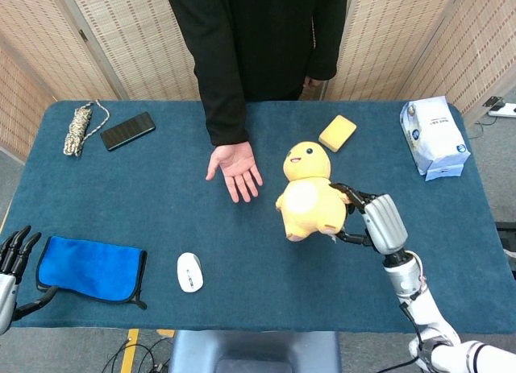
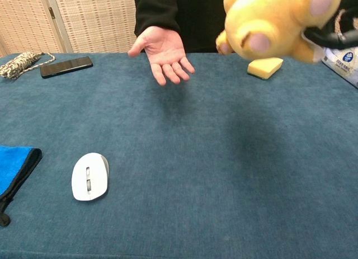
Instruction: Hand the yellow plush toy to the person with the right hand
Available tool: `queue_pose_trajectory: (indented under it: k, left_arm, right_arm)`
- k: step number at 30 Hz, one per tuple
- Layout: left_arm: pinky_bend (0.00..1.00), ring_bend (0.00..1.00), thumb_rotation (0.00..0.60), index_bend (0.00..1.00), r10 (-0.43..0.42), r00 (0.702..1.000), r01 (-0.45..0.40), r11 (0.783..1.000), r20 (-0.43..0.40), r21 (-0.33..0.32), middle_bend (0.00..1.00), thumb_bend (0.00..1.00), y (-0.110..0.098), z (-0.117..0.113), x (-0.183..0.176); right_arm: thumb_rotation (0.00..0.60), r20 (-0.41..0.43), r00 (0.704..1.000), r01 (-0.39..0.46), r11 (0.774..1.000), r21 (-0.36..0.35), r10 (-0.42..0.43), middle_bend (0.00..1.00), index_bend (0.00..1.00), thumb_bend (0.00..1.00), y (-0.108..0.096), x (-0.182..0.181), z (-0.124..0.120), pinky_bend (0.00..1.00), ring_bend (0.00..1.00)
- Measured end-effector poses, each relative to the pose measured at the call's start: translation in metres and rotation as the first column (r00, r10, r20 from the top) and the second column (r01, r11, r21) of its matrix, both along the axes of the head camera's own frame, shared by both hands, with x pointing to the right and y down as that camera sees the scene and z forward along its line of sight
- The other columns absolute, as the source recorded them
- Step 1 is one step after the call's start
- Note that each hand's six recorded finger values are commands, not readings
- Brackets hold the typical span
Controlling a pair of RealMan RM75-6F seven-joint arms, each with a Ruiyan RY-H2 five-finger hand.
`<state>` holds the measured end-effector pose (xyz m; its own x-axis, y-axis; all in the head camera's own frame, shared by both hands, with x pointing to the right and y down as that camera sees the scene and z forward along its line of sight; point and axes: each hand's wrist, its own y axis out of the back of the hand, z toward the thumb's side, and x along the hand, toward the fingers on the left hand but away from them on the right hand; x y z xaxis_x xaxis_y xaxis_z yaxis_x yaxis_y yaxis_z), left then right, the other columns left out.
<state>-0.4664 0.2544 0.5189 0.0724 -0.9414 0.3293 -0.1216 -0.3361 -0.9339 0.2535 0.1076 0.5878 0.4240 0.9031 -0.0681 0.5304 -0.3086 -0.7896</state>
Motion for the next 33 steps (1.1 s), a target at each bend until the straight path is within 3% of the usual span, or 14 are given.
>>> queue_pose_trajectory:
  k: [4,9,16,18,22,24,27,33]
  left_arm:
    - [0.26,0.07,0.600,0.00,-0.002,1.000,0.002,1.000,-0.003,-0.006,0.05,0.24,-0.002,0.001,-0.002]
    - [0.26,0.07,0.600,0.00,-0.009,1.000,0.008,1.000,-0.010,-0.019,0.05,0.24,-0.002,0.003,-0.005]
    - [0.26,0.07,0.600,0.00,-0.010,1.000,0.010,1.000,-0.014,-0.022,0.05,0.24,-0.004,0.003,-0.006]
    - [0.26,0.07,0.600,0.00,-0.010,1.000,0.010,1.000,-0.017,-0.023,0.05,0.24,-0.003,0.003,-0.007]
    - [0.26,0.07,0.600,0.00,-0.017,1.000,0.017,1.000,-0.019,-0.021,0.05,0.24,-0.004,0.001,-0.009]
    - [0.26,0.07,0.600,0.00,-0.018,1.000,0.017,1.000,-0.021,-0.020,0.06,0.24,-0.003,0.001,-0.010]
    - [0.26,0.07,0.600,0.00,-0.009,1.000,0.009,1.000,-0.021,-0.021,0.06,0.24,-0.003,0.001,-0.008]
    - [0.26,0.07,0.600,0.00,-0.002,1.000,0.001,1.000,-0.009,-0.027,0.06,0.24,-0.002,0.004,-0.006]
  right_arm:
    - [0.600,-0.002,1.000,0.011,1.000,-0.008,-0.011,0.68,0.62,0.45,-0.028,-0.027,-0.001,0.82,0.64]
    - [0.600,-0.004,1.000,0.011,0.996,-0.090,-0.011,0.66,0.62,0.44,-0.056,-0.065,0.019,0.82,0.64]
    - [0.600,-0.041,0.998,0.042,0.983,-0.178,-0.050,0.59,0.61,0.40,-0.071,-0.112,0.054,0.79,0.61]
    - [0.600,-0.062,0.995,0.059,0.978,-0.199,-0.072,0.50,0.49,0.36,-0.069,-0.121,0.063,0.71,0.56]
    - [0.600,-0.079,0.992,0.077,0.972,-0.221,-0.096,0.30,0.12,0.29,-0.063,-0.123,0.067,0.55,0.41]
    - [0.600,-0.099,0.989,0.086,0.971,-0.223,-0.110,0.21,0.02,0.27,-0.061,-0.120,0.065,0.48,0.33]
    - [0.600,-0.124,0.984,0.097,0.968,-0.232,-0.129,0.10,0.00,0.23,-0.058,-0.112,0.058,0.37,0.23]
    - [0.600,-0.159,0.977,0.104,0.967,-0.232,-0.143,0.01,0.00,0.20,-0.051,-0.085,0.033,0.29,0.15]
